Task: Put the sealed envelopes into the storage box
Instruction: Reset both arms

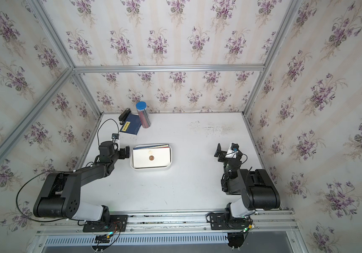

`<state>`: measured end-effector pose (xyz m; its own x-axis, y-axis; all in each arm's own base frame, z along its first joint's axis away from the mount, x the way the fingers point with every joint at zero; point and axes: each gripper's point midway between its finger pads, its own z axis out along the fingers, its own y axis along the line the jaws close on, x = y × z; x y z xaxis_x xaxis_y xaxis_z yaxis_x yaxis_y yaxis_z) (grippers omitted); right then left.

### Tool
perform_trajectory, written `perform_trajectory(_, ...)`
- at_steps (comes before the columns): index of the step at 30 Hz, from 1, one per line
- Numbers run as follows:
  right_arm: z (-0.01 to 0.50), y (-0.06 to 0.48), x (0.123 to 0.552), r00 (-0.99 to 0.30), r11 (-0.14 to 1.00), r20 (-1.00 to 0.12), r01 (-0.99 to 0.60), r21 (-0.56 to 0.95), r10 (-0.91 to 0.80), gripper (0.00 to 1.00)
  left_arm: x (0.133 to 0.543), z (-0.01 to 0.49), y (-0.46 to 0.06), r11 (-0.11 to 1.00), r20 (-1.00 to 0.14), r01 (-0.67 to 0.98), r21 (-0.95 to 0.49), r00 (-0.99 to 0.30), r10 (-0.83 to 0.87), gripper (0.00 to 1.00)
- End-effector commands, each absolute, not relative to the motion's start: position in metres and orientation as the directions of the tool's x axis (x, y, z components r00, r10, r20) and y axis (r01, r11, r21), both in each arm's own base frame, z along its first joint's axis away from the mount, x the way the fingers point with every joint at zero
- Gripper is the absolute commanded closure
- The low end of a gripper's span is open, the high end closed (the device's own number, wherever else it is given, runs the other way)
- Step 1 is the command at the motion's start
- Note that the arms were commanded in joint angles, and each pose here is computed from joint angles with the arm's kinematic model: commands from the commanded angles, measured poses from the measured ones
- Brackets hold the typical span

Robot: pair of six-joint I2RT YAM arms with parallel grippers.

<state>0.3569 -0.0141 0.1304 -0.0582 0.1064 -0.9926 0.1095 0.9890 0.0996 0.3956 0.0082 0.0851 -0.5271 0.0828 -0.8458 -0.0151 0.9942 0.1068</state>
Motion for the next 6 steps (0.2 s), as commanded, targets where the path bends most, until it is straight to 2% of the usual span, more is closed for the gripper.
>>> perform_trajectory(1,0.1328,-0.0142,0.3581,-0.049,0.988,-0.993,0.110,0.105,0.110,0.00,0.3981,0.0870,0.0072,0.994,-0.847,-0.008,0.113,-0.523,0.092,0.00)
perform_trajectory(6,0.1329,-0.0141,0.3581,-0.049,0.988,-0.993,0.110,0.105,0.110,0.00,0.3967,0.0887,0.0069,0.994,-0.852,-0.008,0.112,-0.516,0.091,0.00)
